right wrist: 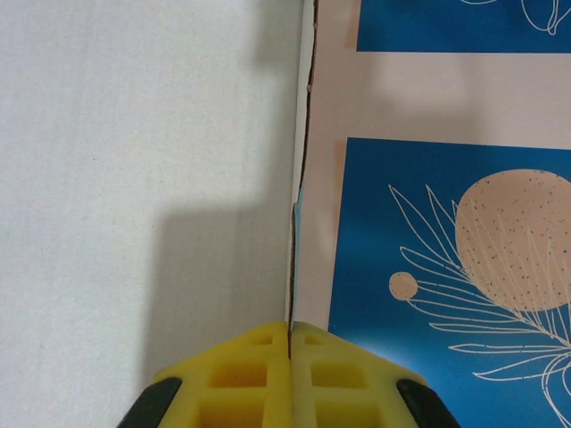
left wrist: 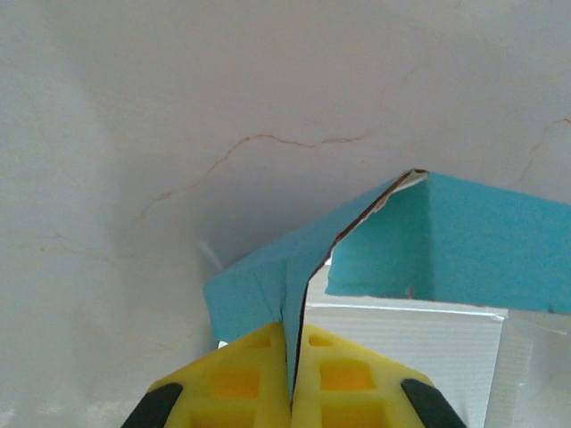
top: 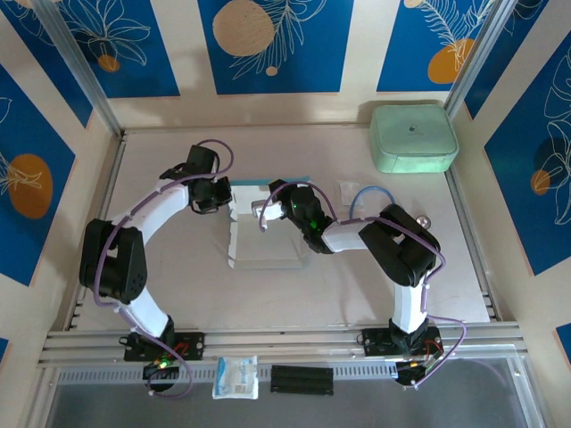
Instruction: Fold the paper box
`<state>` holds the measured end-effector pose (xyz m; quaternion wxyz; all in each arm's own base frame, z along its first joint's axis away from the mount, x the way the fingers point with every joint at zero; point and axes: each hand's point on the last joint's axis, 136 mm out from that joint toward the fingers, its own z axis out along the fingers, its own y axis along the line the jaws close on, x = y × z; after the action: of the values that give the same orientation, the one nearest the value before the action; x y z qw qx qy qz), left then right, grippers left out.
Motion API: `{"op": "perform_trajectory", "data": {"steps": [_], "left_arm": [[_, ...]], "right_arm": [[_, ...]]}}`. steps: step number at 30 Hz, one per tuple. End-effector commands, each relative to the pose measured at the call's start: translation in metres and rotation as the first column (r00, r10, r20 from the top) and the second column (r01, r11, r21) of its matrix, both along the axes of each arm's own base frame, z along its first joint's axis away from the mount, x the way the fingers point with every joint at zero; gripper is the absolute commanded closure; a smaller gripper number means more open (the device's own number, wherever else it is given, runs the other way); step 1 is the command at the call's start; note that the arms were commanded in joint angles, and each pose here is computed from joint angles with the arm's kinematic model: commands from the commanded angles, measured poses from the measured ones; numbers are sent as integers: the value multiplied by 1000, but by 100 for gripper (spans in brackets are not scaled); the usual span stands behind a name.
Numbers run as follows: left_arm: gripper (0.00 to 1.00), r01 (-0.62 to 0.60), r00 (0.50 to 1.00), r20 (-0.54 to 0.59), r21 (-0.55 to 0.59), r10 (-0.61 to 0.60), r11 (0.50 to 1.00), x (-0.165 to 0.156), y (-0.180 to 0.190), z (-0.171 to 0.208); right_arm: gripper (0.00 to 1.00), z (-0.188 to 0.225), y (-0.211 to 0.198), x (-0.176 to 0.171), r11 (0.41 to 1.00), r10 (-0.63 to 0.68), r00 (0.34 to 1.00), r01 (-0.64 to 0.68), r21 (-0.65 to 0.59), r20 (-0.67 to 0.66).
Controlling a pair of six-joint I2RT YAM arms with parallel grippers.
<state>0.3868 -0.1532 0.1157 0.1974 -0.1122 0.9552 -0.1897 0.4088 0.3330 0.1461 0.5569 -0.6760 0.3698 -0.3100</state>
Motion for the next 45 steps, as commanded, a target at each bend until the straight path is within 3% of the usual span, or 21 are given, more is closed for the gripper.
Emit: {"op": "perform_trajectory", "data": {"steps": [1, 9, 14, 20, 26, 34, 45], "left_arm": [[97, 44, 997, -57, -108, -50, 993, -18, -25, -2], [97, -14, 997, -71, -188, 0, 982, -5, -36, -8], [99, -68, 996, -66, -132, 60, 989, 4, -26, -12], [99, -77, 996, -67, -197, 65, 977, 8, -40, -9], [96, -53, 996, -80, -231, 36, 971, -14, -57, -12], [93, -50, 997, -70, -202, 36, 978, -40, -52, -10], [90, -24, 987, -158, -230, -13, 973, -82, -78, -58]], "right_arm": [[100, -6, 9, -2, 1000, 29, 1000, -29, 7, -5], [100, -4, 11, -4, 999, 32, 999, -32, 8, 2], [100, -3, 13, -6, 999, 37, 999, -37, 4, 11], [100, -4, 13, -8, 1000, 30, 999, -30, 6, 12], [100, -4, 14, -7, 1000, 15, 1000, -16, 7, 16], [100, -3, 12, -5, 1000, 6, 1000, -6, 11, 21], [100, -8, 12, -10, 1000, 15, 1000, -15, 8, 18]]}}
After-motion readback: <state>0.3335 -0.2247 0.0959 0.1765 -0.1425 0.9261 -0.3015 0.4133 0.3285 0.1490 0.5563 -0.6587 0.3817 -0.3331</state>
